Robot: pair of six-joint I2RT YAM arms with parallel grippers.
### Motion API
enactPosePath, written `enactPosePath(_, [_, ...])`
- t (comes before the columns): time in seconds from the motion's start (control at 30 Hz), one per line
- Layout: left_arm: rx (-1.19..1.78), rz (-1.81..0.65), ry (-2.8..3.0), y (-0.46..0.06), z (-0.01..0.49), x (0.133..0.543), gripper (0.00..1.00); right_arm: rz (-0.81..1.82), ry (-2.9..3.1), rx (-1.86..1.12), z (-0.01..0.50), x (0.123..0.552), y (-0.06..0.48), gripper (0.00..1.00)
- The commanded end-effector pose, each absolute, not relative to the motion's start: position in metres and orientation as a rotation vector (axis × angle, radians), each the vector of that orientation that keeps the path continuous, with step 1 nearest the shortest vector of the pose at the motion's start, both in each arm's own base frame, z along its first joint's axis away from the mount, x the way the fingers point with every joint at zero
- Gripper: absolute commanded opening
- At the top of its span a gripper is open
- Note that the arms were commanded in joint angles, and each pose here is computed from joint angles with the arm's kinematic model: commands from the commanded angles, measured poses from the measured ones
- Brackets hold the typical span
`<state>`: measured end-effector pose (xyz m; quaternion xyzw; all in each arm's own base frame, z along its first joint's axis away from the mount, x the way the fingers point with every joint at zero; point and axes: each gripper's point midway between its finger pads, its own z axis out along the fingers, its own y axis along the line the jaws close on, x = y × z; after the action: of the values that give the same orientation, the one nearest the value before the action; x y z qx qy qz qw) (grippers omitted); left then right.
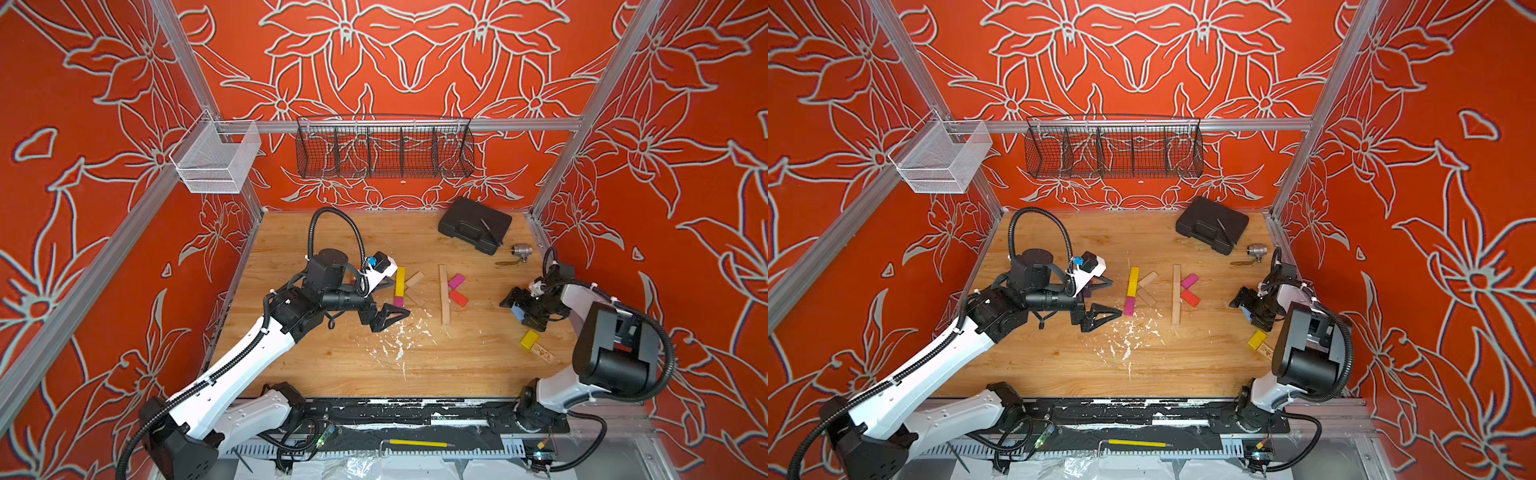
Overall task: Assemble the letter k with building blocks
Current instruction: Adjust the building block at the center of the board.
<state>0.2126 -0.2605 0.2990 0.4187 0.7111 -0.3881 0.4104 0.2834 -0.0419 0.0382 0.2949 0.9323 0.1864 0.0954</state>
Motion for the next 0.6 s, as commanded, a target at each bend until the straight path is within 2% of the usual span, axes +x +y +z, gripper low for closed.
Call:
enactPosePath(0.0, [1.069, -0.976, 1.78, -0.263, 0.296, 0.212, 0.97, 0.424, 2.736, 0.927, 0.05, 0.279, -0.055, 0.91])
enactPosePath(0.13, [1.066, -0.971, 1.797, -0.263, 0.292, 0.214, 0.97, 0.17, 2.741, 0.894, 0.063, 0.273, -0.083, 0.95])
enactPosePath(0.33, [1.155, -1.022, 1.745, -0.267, 0.29, 0.202, 0.97, 0.153, 2.819, 0.688, 0.059, 0.285, -0.075, 0.98])
enactPosePath(0.57, [1.324, -1.097, 1.616, -0.272, 0.28, 0.177, 0.97, 0.12, 2.931, 0.572, 0.042, 0.298, -0.068, 0.87])
